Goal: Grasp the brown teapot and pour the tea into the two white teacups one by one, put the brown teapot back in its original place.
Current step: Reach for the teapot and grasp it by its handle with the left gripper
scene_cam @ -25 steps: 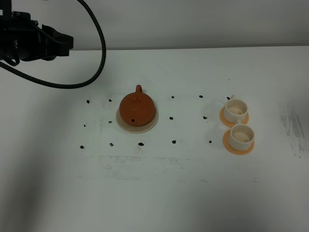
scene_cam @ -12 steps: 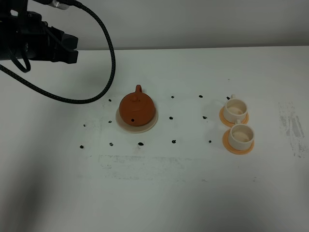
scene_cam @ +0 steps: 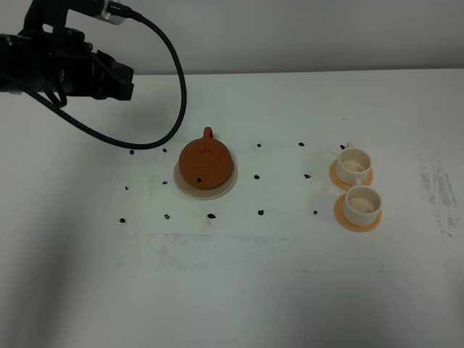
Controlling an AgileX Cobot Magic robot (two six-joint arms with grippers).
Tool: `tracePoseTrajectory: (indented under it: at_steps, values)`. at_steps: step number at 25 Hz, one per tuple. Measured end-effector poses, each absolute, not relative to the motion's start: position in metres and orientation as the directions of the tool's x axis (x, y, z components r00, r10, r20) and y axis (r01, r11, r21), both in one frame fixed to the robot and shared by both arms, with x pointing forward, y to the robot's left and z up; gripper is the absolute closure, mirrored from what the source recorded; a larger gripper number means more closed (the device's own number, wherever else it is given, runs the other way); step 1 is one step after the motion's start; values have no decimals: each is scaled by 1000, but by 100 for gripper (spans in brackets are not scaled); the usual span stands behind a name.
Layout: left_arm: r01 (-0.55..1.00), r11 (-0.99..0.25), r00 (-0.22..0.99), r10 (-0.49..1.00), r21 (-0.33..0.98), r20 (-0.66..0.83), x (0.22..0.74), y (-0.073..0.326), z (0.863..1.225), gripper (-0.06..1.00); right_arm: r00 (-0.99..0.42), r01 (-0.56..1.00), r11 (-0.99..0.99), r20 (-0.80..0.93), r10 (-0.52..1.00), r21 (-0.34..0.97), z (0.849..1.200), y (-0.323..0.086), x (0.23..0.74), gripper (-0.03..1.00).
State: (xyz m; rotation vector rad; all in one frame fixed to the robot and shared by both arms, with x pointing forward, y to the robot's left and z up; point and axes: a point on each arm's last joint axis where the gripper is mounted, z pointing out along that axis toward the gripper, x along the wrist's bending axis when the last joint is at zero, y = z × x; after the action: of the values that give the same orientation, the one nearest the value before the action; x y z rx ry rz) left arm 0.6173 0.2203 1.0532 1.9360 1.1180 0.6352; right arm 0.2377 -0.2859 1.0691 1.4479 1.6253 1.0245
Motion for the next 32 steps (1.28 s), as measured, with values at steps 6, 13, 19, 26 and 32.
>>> tracePoseTrajectory:
  at_steps: [6, 13, 19, 26, 32]
  values:
    - [444, -304, 519, 854, 843, 35, 630, 211, 1065, 64, -104, 470, 67, -20, 994, 880, 1055, -287, 230, 50]
    - [382, -317, 530, 845, 868, 75, 637, 206, 1090, 64, -97, 481, 58, -13, 995, 875, 1053, -287, 230, 50]
    - [379, -321, 521, 849, 868, 86, 639, 207, 1094, 64, -26, 483, 14, -2, 1000, 875, 1054, -286, 231, 50]
    - [403, -337, 539, 839, 851, 77, 643, 200, 1082, 64, 19, 476, -48, 45, 999, 878, 1054, -281, 232, 50]
    - [421, -374, 595, 802, 827, 60, 649, 166, 1062, 64, 0, 469, -66, 75, 997, 881, 1055, -278, 233, 50]
